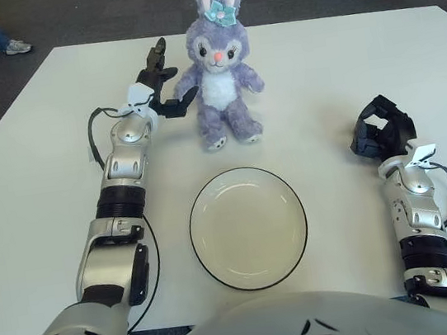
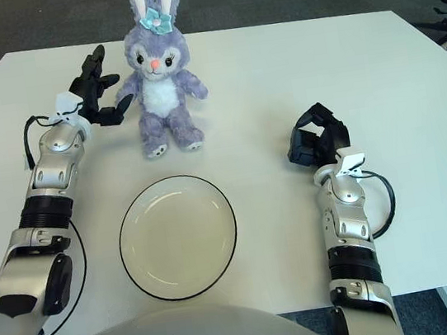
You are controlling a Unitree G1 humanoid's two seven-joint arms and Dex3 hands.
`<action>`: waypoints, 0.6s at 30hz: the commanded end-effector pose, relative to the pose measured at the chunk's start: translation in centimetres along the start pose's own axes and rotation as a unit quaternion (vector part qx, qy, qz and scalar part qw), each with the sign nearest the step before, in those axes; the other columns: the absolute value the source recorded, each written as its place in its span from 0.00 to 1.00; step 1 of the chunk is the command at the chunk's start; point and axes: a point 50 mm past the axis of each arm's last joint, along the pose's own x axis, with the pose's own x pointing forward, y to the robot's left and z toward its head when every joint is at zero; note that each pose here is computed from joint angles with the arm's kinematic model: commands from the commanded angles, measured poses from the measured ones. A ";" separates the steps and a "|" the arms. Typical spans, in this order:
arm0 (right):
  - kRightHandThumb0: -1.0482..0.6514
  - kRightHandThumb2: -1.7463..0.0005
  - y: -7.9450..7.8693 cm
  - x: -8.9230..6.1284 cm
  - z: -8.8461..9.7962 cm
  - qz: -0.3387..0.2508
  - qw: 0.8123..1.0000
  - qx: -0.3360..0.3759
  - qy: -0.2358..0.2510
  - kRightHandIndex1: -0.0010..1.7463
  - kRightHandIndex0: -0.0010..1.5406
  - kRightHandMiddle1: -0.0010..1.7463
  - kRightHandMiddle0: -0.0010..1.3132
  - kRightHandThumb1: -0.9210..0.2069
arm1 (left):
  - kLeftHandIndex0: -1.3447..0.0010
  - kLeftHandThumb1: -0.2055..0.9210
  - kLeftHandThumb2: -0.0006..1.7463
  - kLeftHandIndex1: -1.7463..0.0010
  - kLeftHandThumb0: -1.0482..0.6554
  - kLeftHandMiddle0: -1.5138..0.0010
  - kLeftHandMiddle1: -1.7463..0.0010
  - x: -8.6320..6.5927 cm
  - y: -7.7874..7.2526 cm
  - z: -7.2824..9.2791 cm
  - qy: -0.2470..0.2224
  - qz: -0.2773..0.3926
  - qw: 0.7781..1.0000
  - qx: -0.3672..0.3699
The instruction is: Put the doll into the plate.
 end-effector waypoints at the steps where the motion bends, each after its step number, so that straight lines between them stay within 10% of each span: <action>1: 0.32 0.22 0.1 -1.2 -2.2 -0.007 0.998 0.011 0.053 1.00 0.78 1.00 0.49 0.57 | 1.00 0.49 0.52 1.00 0.30 1.00 0.57 0.7 -0.4 1.1 -0.023 -0.016 1.000 0.004; 18: 0.33 0.23 0.1 -1.1 -2.3 -0.004 0.998 0.015 0.053 1.00 0.78 1.00 0.49 0.56 | 1.00 0.57 0.45 1.00 0.24 0.99 0.66 2.2 -2.1 1.6 -0.040 -0.050 0.998 0.028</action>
